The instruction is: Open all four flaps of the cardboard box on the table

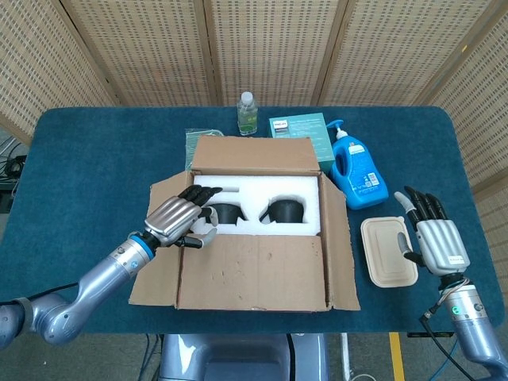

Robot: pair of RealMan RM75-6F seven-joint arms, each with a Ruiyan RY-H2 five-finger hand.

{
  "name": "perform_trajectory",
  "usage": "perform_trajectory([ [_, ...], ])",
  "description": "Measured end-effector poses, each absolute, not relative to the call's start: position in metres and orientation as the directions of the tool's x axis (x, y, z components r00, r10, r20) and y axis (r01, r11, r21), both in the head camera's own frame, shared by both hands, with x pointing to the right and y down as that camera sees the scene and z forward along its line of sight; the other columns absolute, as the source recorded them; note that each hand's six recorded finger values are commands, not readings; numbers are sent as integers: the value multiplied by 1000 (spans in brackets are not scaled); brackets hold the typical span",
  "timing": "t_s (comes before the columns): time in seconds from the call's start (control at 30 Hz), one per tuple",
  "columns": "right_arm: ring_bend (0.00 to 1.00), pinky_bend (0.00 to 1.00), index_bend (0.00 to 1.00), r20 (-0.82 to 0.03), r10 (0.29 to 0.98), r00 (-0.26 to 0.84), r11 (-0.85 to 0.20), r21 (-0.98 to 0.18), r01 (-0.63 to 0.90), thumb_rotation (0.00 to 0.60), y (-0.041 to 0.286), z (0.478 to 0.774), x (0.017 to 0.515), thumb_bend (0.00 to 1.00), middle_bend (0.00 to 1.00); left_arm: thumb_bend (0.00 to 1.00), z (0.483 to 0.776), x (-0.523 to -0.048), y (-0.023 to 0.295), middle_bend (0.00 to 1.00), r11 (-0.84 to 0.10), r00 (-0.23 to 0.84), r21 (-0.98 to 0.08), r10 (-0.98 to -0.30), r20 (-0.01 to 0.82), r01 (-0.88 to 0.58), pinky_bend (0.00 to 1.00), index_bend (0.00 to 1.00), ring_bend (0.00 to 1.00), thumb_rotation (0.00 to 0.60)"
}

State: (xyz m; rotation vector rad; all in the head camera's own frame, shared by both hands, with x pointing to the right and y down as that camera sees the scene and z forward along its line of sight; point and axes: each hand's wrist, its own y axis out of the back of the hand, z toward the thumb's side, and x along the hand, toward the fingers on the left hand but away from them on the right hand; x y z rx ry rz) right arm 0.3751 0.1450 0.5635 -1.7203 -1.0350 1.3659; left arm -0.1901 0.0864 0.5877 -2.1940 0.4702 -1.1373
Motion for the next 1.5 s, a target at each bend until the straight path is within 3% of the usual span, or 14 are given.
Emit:
perform_trajectory([
  [0.83,0,14,12,-418,901,120,-433,-886,165,600,143,564,378,569,15,457,584,-185,103,0,-788,589,-616,-498,636,-2,0,405,0,161],
  [1.23,0,13,12,-420,899,124,-437,-885,165,600,143,566,375,569,15,456,557,-191,92,0,-820,606,-551,-520,602,-156,0,405,0,162],
  [1.5,0,14,12,-419,899,125,-435,-886,162,600,143,565,374,569,15,451,529,-187,94,0,-847,664,-491,-489,566,-205,0,403,0,162],
])
